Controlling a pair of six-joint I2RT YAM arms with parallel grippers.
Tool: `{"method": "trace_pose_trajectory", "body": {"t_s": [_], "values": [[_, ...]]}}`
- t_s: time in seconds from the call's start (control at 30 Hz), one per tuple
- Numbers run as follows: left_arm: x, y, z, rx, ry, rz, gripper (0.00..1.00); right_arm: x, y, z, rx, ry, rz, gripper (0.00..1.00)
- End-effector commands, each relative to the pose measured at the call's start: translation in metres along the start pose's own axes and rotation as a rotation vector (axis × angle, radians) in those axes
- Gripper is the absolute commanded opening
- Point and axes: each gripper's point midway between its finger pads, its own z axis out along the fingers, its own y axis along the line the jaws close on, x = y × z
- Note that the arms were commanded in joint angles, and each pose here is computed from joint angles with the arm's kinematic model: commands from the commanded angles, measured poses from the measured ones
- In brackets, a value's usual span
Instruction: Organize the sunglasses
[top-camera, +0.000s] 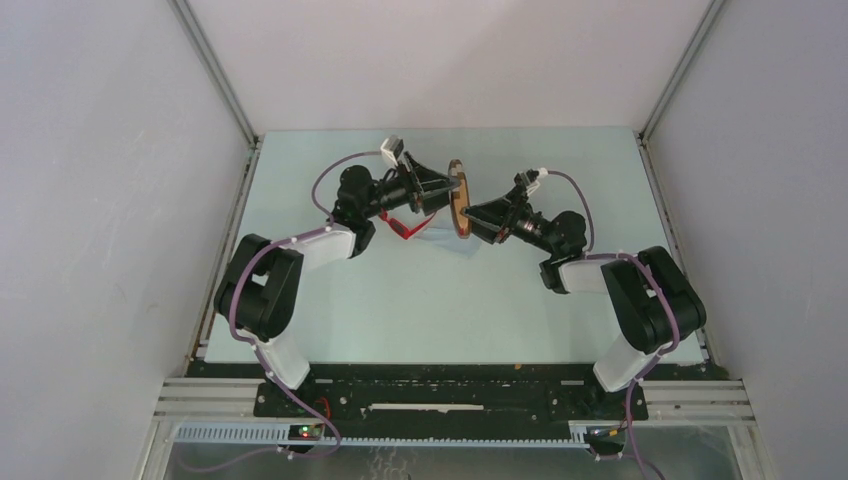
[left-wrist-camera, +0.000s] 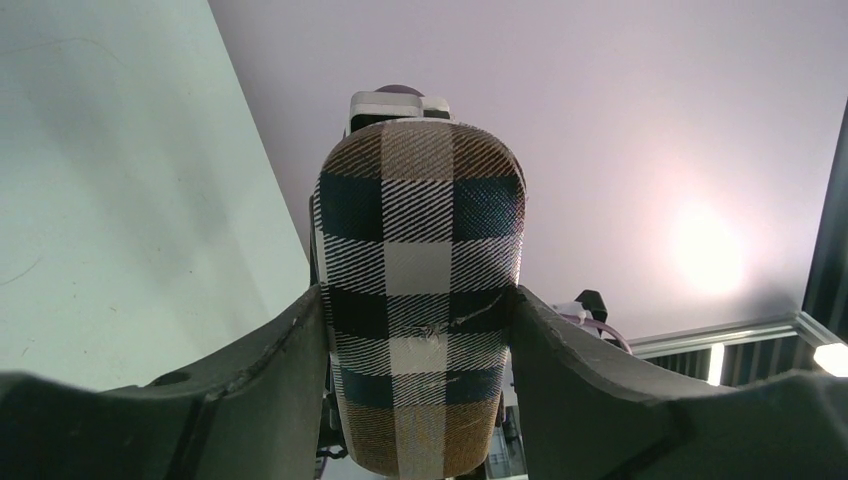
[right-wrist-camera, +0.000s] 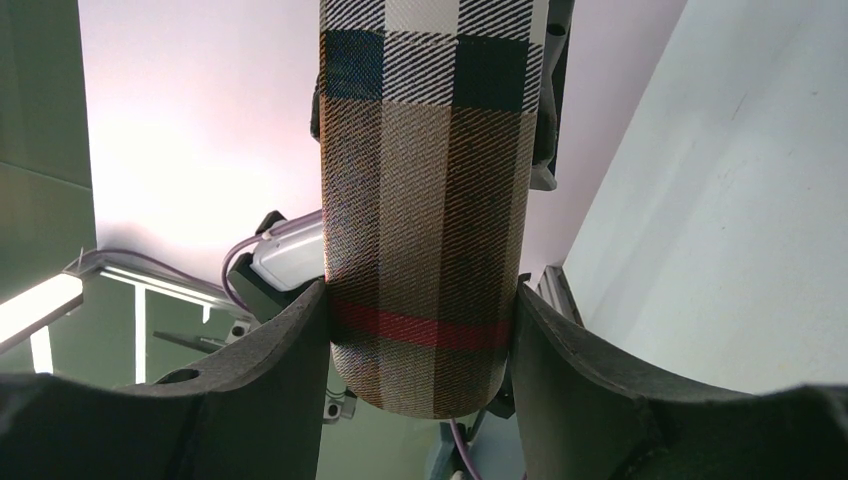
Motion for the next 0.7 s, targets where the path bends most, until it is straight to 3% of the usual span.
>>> {"method": "trace_pose_trajectory", "body": {"t_s": [0.0,0.3,0.53,0.67], "values": [[0.007,-0.036,0.006,0.09,0.042,0.074,0.0,-0.008,0.009,0.011,-0.044,-0.008,-0.017,0.64],[0.008,-0.036,0.005,0.089,0.043,0.079,0.0,-0.01,0.013,0.013,-0.043,-0.027,-0.025,0.79],[0.009,-0.036,0.003,0.096,0.043,0.08,0.0,-0.019,0.015,0.011,-0.043,-0.055,-0.025,0.77],[0.01,-0.037,0.003,0.101,0.045,0.079,0.0,-0.021,0.015,0.01,-0.044,-0.061,-0.015,0.68]]}}
